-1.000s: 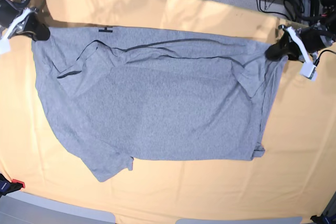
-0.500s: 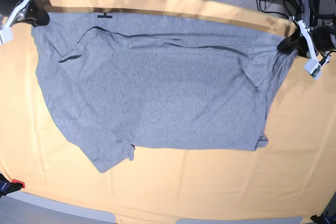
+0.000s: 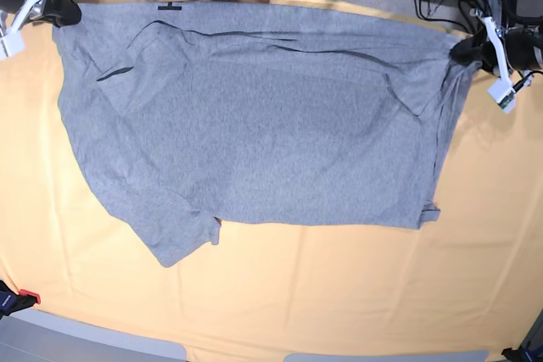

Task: Layout the t-shirt on the table in an organized manner, then fold the t-shirt properly
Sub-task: 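Pull the folded edge with both grippers to straighten the shirt, then release the edge and move the left gripper along the shirt side toward the hem, then move the right gripper to the hem corner opposite the left gripper, then grasp both hem corners and fold the hem up onto the shoulder edge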

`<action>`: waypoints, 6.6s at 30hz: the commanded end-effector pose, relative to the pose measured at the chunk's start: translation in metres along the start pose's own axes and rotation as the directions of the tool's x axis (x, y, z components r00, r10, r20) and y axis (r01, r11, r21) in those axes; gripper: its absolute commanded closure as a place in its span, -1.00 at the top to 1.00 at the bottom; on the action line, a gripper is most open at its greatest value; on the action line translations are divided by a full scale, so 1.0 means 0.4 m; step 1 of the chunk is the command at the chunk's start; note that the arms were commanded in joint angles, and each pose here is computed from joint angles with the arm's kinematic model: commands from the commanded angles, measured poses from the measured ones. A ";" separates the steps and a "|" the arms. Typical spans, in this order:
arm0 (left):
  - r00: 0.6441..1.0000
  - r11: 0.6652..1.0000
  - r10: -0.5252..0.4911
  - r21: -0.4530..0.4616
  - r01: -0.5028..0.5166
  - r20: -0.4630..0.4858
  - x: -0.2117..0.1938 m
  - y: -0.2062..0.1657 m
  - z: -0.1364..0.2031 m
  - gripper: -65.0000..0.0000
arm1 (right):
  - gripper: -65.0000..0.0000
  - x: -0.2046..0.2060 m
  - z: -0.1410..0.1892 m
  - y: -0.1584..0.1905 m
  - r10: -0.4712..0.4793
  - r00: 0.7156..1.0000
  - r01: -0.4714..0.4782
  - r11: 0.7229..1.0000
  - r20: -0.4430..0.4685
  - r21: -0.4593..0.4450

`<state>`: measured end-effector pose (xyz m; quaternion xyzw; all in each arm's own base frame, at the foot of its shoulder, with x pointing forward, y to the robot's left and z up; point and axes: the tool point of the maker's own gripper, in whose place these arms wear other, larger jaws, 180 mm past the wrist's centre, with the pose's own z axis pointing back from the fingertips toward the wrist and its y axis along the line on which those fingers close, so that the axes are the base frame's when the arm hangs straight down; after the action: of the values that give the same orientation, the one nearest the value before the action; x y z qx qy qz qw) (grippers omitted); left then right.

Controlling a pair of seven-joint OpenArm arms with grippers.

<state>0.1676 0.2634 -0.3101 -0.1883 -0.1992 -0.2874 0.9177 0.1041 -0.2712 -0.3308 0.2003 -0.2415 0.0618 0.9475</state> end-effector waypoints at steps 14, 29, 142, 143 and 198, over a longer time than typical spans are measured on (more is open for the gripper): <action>1.000 0.999 -0.024 -0.023 0.024 0.007 0.017 -0.009 0.016 -1.00 | -1.00 -0.044 0.026 0.000 0.004 0.998 -0.005 1.000 -0.059 -0.015; 0.999 0.999 -0.041 -0.018 0.041 -0.010 0.019 -0.002 0.027 0.13 | -0.53 -0.049 0.028 0.002 0.002 0.998 -0.002 1.000 -0.065 -0.010; 0.798 0.942 0.291 -0.012 -0.335 0.528 0.600 0.361 -0.241 -1.00 | 0.02 0.600 -0.411 -0.155 -0.363 0.893 0.282 0.912 0.265 0.299; 0.798 0.942 0.290 -0.012 -0.335 0.528 0.600 0.362 -0.240 -1.00 | -0.10 0.603 -0.412 -0.154 -0.364 0.891 0.281 0.911 0.270 0.301; 0.892 0.961 0.207 -0.257 -0.107 0.402 0.659 0.194 -0.210 -1.00 | -1.00 0.643 -0.269 -0.075 0.206 0.964 -0.217 0.974 0.167 0.056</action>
<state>0.4227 0.1618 -0.3003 -0.3653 -0.3103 -0.1762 0.8598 0.3709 -0.2423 -0.3244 0.2216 -0.3062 0.1490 0.9137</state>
